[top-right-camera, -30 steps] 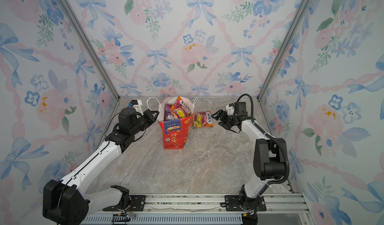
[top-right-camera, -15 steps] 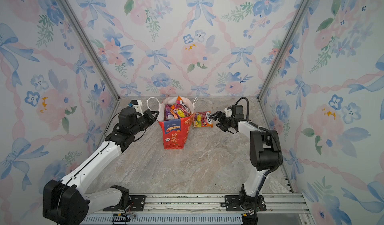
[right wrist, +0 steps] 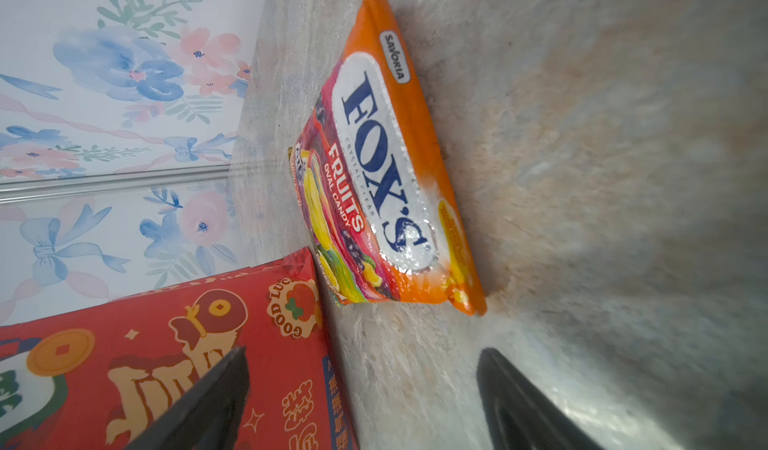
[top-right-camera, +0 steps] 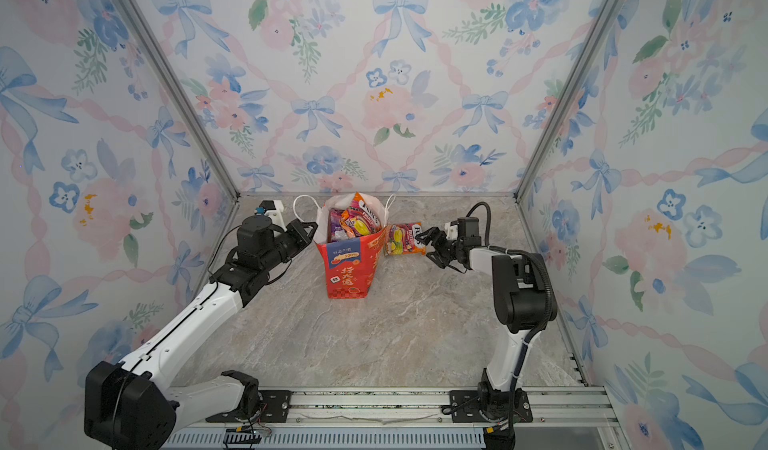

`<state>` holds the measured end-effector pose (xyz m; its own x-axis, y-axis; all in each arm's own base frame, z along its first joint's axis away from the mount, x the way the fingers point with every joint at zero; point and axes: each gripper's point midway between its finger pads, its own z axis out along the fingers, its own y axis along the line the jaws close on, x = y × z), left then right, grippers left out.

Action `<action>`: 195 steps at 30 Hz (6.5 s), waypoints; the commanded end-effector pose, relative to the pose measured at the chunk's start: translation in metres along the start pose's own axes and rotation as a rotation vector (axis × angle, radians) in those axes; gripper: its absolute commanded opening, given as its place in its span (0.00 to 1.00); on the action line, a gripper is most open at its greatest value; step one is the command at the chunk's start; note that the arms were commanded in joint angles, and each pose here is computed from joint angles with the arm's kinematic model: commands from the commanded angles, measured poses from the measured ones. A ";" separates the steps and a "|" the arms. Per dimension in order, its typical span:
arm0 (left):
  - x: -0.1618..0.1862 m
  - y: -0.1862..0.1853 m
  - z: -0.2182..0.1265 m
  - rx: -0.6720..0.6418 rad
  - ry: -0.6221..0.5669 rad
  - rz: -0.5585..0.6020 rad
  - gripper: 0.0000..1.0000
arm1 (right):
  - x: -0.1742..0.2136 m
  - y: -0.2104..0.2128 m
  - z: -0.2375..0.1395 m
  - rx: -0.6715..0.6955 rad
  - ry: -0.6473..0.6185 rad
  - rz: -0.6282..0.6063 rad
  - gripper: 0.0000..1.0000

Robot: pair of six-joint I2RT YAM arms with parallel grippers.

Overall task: Place the snacks into the paper bag
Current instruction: 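Lower the open right gripper over the small Fox's packet and close it, then lift the small Fox's packet with the right gripper toward the bag, then carry the Fox's packet over the bag opening with the right gripper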

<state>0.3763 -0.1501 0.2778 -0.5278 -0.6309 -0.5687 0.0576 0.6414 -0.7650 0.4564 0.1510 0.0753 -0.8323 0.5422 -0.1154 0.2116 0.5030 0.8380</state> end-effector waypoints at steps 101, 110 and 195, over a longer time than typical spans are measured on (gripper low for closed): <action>-0.021 0.030 -0.031 -0.067 -0.068 0.007 0.00 | 0.014 0.287 -0.175 -0.528 -0.120 -0.547 0.00; -0.021 0.029 -0.029 -0.063 -0.065 0.007 0.00 | 0.076 0.366 -0.226 -0.588 -0.096 -0.722 0.00; -0.025 0.022 -0.021 -0.037 -0.065 0.002 0.00 | 0.162 0.312 -0.056 -0.026 0.215 -0.846 0.36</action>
<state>0.3691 -0.1115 0.2708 -0.4881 -0.6549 -0.5769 0.0052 0.6588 -0.7523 0.3640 0.3731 0.3355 -0.8196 -0.1159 -0.5611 -0.5049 0.6089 0.6118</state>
